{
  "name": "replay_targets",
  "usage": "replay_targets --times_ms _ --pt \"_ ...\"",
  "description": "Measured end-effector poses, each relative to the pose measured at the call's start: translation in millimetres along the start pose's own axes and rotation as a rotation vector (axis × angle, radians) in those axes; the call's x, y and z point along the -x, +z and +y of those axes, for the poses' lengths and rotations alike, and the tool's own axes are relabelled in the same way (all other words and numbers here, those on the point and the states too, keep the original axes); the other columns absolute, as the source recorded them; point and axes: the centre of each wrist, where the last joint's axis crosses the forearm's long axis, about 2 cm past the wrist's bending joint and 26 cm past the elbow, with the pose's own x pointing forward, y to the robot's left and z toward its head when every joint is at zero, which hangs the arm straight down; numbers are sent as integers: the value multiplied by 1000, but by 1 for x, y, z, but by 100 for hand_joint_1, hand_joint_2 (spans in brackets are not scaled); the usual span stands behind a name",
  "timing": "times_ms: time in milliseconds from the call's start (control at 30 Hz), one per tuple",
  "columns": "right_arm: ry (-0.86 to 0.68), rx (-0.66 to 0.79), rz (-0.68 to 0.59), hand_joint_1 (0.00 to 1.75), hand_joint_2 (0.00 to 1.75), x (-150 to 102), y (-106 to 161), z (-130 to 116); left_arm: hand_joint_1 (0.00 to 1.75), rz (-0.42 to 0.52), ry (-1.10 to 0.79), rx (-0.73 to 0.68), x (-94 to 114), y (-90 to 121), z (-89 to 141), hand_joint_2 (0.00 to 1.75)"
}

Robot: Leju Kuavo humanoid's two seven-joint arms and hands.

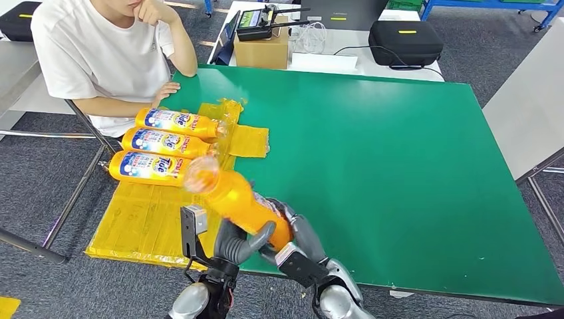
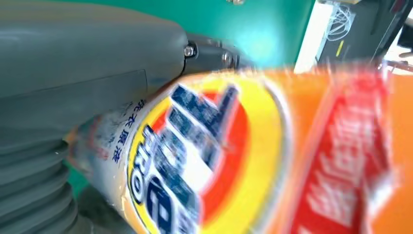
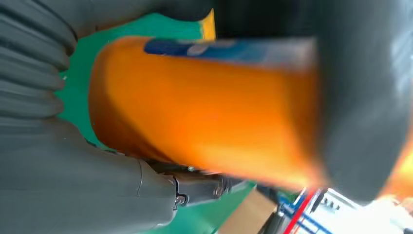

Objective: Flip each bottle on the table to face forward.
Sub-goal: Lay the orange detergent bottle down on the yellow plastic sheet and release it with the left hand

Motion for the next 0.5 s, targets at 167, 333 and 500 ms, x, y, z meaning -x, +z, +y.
replay_targets --times_ms 167,333,500 --pt "-11 32 -15 0 0 -6 -6 5 175 -42 28 -41 -6 -3 1 175" --pt "10 75 -53 0 0 -10 -9 7 175 -71 69 -74 -13 -6 4 175" --pt "32 96 -80 0 0 -11 -10 8 175 -107 78 -108 -19 -8 11 175"
